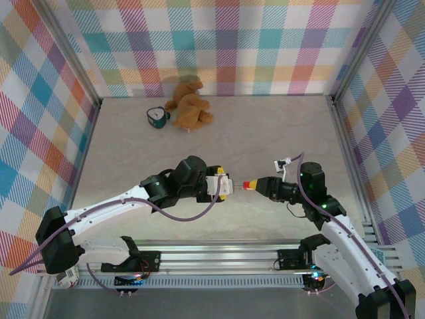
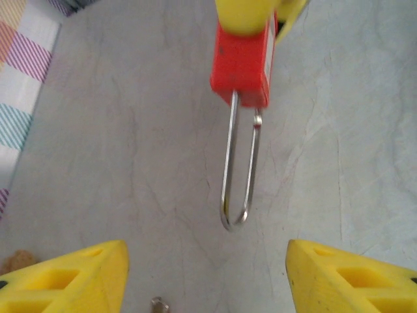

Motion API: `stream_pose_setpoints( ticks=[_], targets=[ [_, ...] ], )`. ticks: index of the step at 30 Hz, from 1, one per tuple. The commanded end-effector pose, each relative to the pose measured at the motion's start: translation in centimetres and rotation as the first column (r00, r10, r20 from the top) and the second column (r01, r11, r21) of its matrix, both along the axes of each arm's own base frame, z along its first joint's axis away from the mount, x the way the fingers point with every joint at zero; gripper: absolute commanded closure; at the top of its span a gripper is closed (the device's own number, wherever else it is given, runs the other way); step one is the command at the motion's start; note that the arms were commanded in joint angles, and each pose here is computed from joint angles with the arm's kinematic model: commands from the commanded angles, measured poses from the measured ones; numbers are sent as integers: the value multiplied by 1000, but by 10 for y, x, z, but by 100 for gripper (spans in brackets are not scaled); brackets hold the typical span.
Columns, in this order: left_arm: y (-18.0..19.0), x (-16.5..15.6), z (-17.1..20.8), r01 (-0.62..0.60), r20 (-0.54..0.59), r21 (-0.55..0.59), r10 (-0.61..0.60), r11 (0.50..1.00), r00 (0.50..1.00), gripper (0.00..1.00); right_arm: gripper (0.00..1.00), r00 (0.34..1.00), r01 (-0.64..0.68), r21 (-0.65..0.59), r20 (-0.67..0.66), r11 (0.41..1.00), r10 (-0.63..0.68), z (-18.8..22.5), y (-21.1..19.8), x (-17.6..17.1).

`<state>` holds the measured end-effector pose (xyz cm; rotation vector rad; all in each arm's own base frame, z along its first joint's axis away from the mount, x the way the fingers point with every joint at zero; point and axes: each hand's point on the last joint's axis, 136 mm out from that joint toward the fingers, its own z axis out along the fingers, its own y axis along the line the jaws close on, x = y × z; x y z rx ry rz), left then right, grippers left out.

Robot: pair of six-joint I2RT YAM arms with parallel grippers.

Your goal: Unlock with the key

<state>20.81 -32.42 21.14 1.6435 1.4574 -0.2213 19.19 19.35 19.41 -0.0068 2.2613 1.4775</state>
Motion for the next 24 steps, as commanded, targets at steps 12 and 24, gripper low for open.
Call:
stream_pose_setpoints(
  ticks=[12,24],
  targets=[
    [-76,-17,1,171,-20,-23,-172,985,985,41,76,998,-28,15,62,1000,27,17,1,-4],
    [-86,-15,5,159,-36,-74,-162,985,986,52,76,998,-23,8,52,1000,22,8,2,-1]
  ],
)
